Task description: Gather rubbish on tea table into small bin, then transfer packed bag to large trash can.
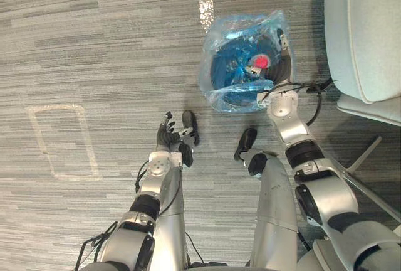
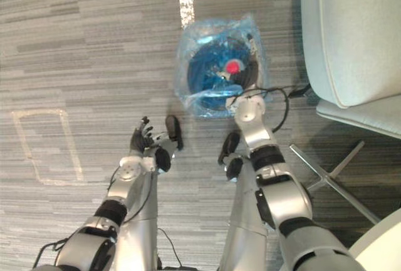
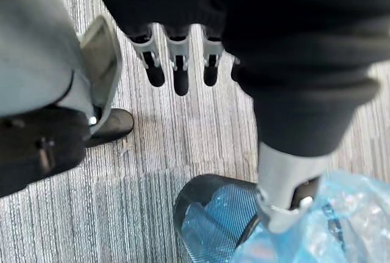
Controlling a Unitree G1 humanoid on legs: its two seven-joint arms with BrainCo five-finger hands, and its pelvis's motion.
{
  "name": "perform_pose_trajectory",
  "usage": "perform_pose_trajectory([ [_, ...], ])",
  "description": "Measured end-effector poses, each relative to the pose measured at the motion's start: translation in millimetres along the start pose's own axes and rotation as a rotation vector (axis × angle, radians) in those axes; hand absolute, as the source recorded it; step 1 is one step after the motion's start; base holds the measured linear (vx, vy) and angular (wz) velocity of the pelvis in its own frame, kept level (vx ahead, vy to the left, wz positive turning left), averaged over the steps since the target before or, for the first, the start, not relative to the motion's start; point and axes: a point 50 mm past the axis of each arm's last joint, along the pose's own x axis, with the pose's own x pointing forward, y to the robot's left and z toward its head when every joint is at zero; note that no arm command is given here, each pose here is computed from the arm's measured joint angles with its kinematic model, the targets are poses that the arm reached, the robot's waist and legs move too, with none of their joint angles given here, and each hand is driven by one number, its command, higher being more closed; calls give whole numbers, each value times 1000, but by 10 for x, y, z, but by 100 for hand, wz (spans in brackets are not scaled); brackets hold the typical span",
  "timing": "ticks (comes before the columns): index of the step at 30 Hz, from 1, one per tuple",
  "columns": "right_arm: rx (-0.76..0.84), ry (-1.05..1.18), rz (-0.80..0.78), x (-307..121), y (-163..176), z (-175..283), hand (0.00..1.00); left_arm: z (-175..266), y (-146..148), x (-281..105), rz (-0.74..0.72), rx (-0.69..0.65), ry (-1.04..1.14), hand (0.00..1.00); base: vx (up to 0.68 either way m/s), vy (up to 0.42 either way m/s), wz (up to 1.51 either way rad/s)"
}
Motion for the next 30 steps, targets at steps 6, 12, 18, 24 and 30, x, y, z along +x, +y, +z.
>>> perform_pose_trajectory([
  [6,-43,-83,14,-206,29,18,0,-36,9,-17,2,3,15,0,-20,14,-3],
  [12,-92,-112,73,-449,188,-34,0,-117,28,-70,1,32,35,0,-18,8,-7],
  [18,-225,-134,152,-597,310,-132,0,-137,32,-83,0,41,40,0,-9,1,-3],
  [24,-306,-54,238,-702,466,-340,0,-137,34,-83,1,41,39,0,-8,3,1],
  [30,-411,14,336,-778,574,-554,0,-138,34,-79,3,42,38,0,-13,3,4],
])
